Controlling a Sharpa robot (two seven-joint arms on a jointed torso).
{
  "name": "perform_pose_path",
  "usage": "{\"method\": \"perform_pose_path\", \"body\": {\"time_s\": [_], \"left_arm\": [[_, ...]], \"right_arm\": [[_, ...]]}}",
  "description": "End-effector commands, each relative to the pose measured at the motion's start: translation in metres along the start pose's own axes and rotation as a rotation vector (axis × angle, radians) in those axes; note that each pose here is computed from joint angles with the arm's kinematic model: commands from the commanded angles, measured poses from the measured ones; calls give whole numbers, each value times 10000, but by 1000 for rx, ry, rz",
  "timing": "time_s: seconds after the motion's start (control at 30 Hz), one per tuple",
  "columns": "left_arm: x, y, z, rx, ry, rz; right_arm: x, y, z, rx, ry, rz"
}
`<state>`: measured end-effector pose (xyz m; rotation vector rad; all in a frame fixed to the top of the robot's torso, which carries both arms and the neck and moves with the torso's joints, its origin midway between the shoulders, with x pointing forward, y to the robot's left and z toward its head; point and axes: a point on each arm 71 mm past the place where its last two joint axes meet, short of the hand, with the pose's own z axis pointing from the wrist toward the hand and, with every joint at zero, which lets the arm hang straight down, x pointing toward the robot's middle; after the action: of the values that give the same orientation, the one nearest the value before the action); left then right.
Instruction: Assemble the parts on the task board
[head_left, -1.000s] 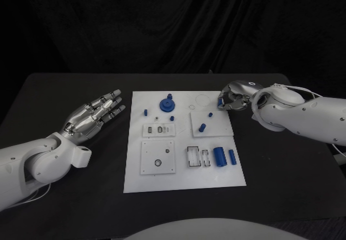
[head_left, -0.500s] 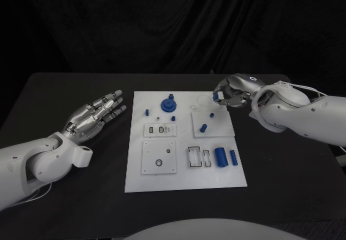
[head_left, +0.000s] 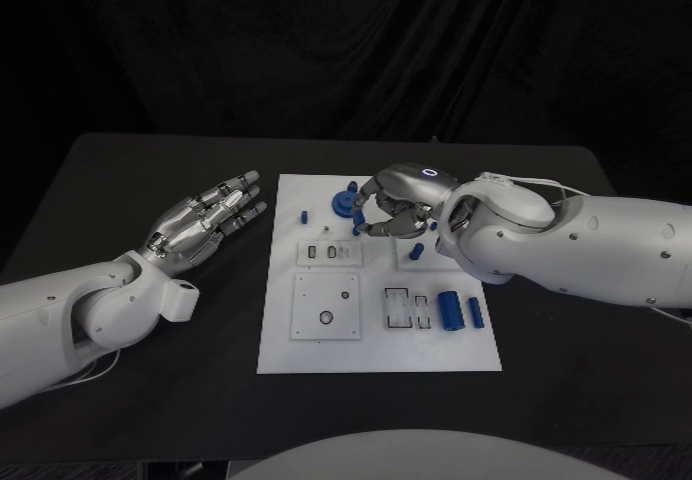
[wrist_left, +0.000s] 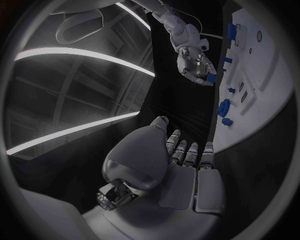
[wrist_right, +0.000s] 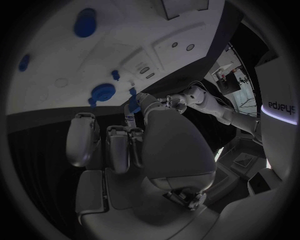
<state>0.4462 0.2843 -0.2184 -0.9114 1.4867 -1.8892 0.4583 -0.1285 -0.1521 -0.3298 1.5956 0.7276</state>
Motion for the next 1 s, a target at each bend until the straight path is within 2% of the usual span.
{"method": "perform_pose_path", "body": {"time_s": [0.03, 0.2, 0.37, 1.0], "left_arm": [[23, -50, 15, 86, 9, -8], [24, -48, 21, 86, 10, -8], [25, -45, 25, 85, 11, -8], [34, -34, 37, 77, 16, -12]], "right_arm": [[136, 38, 67, 17, 44, -81], [254, 89, 142, 23, 48, -94], [306, 100, 166, 35, 54, -114], [364, 102, 127, 56, 61, -155]]}}
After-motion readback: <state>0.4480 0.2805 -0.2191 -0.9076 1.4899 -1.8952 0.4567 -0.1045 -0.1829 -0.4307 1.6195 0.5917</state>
